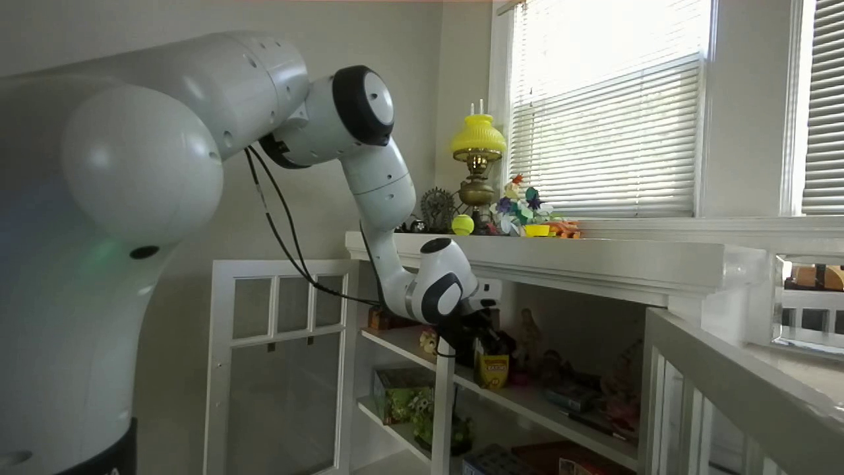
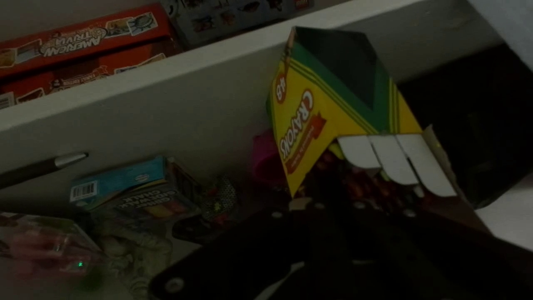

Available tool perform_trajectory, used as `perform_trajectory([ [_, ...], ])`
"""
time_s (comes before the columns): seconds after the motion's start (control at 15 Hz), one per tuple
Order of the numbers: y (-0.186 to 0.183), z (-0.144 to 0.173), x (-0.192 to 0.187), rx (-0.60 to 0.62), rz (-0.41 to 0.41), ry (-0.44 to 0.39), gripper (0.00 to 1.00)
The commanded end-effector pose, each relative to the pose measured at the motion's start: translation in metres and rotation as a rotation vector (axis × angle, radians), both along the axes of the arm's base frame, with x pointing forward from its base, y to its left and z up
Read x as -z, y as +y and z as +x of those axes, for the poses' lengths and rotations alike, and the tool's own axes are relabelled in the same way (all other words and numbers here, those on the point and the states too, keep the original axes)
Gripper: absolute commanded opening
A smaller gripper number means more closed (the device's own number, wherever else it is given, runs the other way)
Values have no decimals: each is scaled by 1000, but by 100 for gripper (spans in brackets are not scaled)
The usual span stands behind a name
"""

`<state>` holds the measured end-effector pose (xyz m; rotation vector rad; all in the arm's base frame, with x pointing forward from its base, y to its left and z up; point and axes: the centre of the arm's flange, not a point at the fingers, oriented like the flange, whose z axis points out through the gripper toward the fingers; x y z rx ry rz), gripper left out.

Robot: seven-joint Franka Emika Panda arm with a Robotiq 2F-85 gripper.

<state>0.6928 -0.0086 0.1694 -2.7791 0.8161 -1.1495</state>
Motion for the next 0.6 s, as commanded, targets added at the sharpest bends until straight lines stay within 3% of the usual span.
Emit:
perform_trajectory([
  [0.0, 3, 6, -6, -11, -15, -7, 1],
  [0.53, 11, 2, -20, -11, -80, -31, 1],
])
